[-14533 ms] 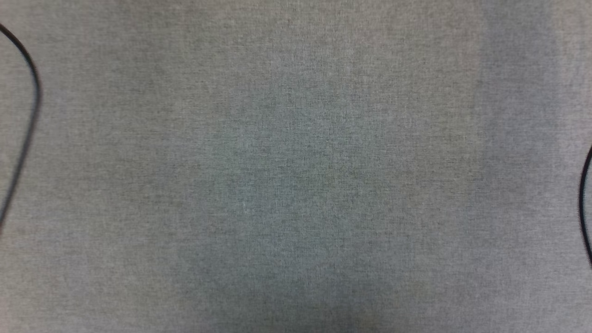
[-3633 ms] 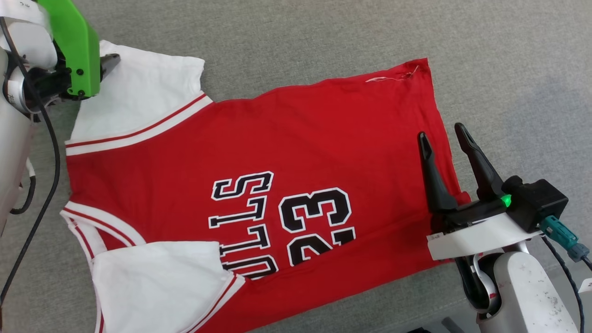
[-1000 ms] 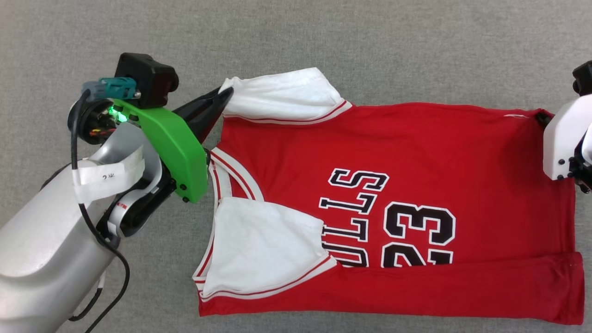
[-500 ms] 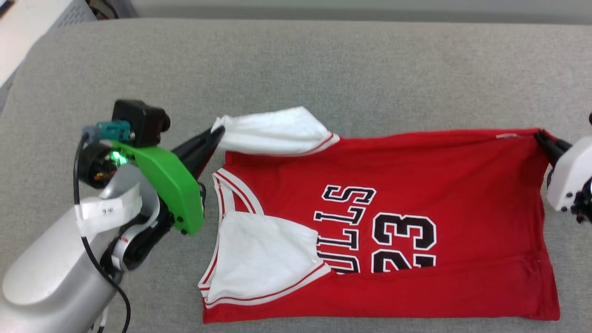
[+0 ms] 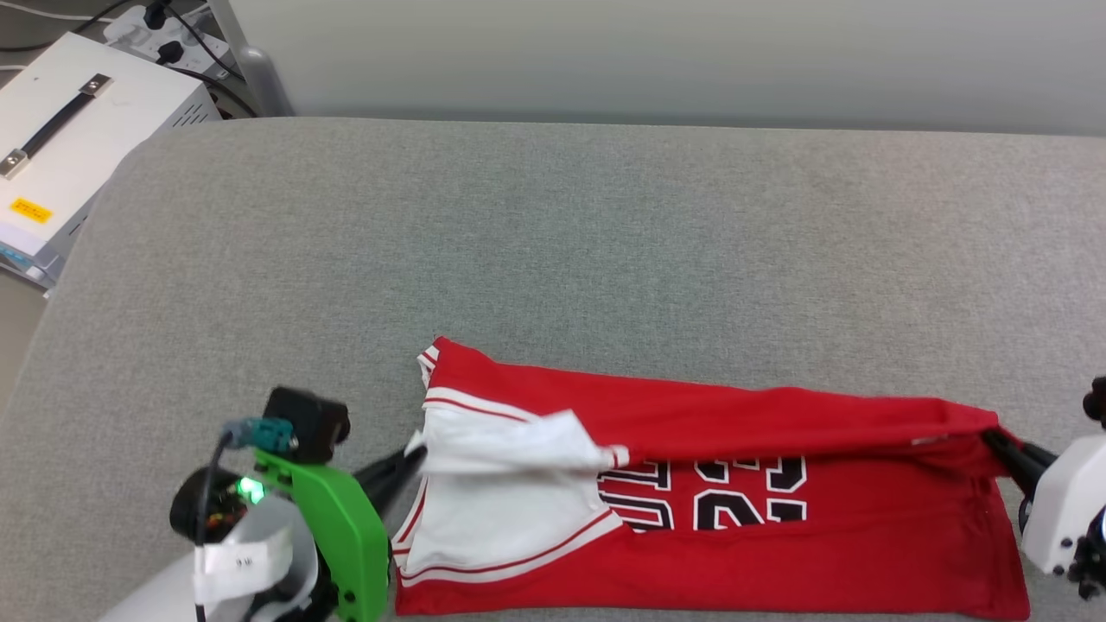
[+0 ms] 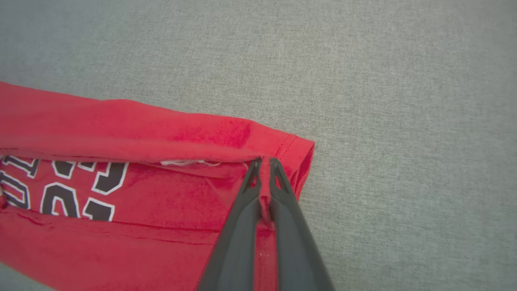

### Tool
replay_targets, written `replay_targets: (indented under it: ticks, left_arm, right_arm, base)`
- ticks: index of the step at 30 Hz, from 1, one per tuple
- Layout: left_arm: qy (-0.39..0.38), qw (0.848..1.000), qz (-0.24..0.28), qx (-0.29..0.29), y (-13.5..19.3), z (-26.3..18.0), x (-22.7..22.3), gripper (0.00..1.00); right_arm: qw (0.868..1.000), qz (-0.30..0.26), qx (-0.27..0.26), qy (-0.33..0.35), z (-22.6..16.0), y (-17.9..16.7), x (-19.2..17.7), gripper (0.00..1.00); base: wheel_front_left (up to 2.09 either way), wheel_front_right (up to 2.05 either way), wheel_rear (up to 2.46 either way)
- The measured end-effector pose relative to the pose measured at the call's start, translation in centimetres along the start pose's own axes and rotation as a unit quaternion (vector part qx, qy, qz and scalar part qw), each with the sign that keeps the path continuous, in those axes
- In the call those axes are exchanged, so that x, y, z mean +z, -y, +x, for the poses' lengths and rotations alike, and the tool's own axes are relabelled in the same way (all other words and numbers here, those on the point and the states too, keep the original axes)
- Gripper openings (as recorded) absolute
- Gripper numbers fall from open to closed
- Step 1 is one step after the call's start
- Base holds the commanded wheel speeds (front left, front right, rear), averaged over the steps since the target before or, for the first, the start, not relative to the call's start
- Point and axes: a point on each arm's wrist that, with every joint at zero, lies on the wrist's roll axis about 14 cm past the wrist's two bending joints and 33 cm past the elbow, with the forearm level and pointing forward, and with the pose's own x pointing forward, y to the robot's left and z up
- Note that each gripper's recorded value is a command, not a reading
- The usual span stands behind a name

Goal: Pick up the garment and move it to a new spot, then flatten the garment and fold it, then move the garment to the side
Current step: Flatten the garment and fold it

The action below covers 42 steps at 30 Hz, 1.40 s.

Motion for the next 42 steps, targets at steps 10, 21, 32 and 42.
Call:
replay_targets:
  ticks: [10,21,32,42]
  left_arm:
    - [-0.076,0.997,-0.016,0.012,-0.5,-0.7,-5.7,0.00]
    - [-0.112,0.994,-0.019,0.001,0.2,-0.2,-8.8,1.00]
    - [0.018,1.000,-0.009,0.015,0.3,-0.9,-3.4,1.00]
    - [0.240,0.965,-0.007,0.105,-2.9,-3.1,4.8,1.00]
  right_arm:
    - [0.997,-0.025,0.016,-0.069,-1.0,-0.6,-3.6,0.00]
    - [0.995,-0.013,0.024,-0.094,-1.4,-0.9,-5.3,1.00]
    - [0.999,0.006,0.041,-0.028,-3.4,-1.9,-1.4,1.00]
    - [0.999,0.049,-0.001,-0.011,-4.1,-1.0,-0.4,1.00]
  base:
    - [0.00,0.00,0.00]
    - [0.00,0.00,0.00]
    - [0.00,0.00,0.00]
    - [0.00,0.00,0.00]
